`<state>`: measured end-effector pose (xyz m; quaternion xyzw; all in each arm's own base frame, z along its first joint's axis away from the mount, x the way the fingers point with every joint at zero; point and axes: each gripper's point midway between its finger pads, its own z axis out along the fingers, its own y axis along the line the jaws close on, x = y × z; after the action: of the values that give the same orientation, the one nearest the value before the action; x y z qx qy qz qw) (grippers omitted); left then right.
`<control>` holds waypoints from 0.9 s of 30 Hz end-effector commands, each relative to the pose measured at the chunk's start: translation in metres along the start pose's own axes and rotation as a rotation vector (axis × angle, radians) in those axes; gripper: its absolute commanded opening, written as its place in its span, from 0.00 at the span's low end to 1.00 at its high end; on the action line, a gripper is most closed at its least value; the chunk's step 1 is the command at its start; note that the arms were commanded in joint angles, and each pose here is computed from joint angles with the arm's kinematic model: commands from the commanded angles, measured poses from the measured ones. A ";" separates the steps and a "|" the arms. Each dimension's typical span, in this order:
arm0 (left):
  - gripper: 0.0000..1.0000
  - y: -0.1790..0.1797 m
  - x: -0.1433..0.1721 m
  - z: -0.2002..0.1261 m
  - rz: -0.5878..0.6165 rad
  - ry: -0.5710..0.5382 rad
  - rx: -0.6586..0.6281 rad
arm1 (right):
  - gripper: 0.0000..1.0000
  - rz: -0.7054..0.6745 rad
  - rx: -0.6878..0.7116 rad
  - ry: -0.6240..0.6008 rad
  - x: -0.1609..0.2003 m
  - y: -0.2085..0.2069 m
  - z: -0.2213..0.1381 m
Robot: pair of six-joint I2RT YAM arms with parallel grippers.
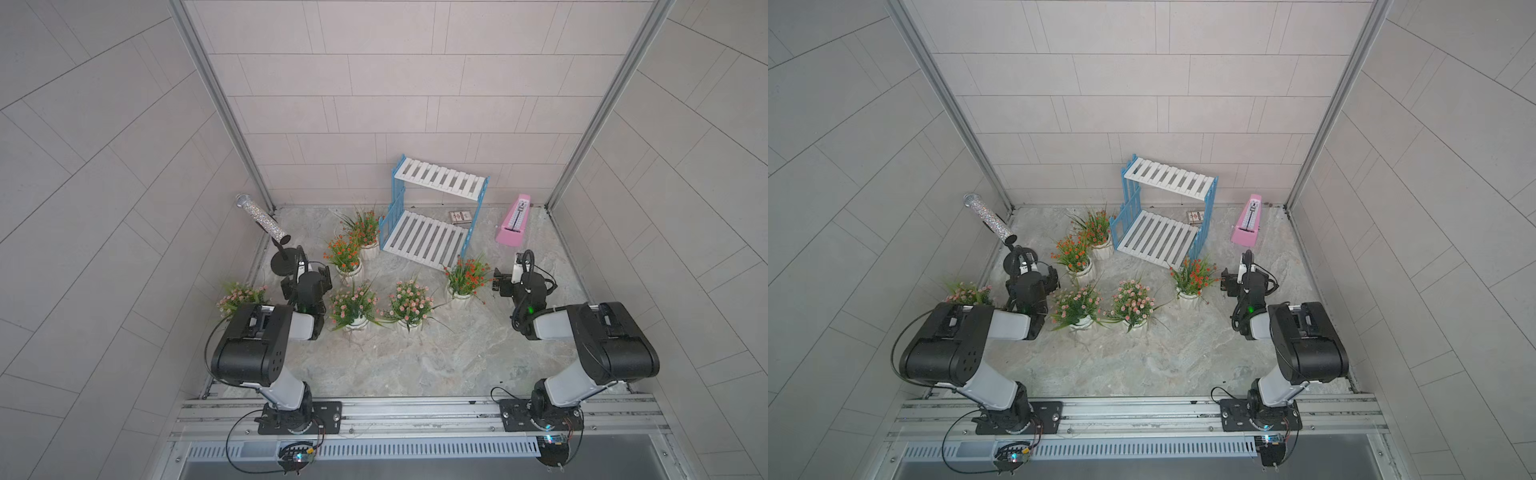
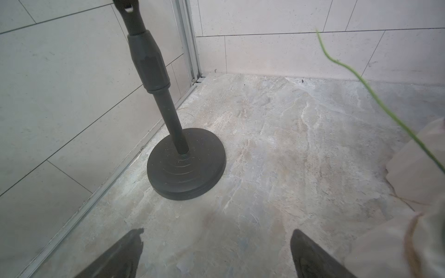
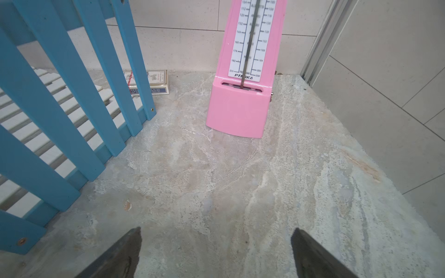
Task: Place the baby's breath potted plants on the rack by color
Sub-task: Pick up the baby's breath potted plant from the center of the board.
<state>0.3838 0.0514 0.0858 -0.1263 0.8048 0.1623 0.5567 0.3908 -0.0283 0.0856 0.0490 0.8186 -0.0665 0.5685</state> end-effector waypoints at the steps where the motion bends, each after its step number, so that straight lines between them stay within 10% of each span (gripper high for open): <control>1: 1.00 -0.001 -0.005 0.003 -0.001 -0.009 -0.009 | 0.99 -0.010 0.009 -0.015 -0.005 0.000 0.002; 14: 1.00 -0.001 -0.004 0.003 0.000 -0.008 -0.008 | 0.99 -0.011 0.005 -0.018 -0.004 0.000 0.000; 19: 1.00 -0.001 -0.005 0.003 0.000 -0.009 -0.009 | 0.99 -0.011 0.002 -0.189 -0.009 0.001 -0.028; 27: 1.00 -0.001 -0.004 0.003 0.001 -0.006 -0.007 | 0.99 -0.062 0.003 -0.069 -0.007 0.009 -0.008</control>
<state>0.3843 0.0516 0.0860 -0.1270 0.8046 0.1630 0.5567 0.3876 -0.0159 0.0937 0.0292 0.7961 -0.0732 0.5999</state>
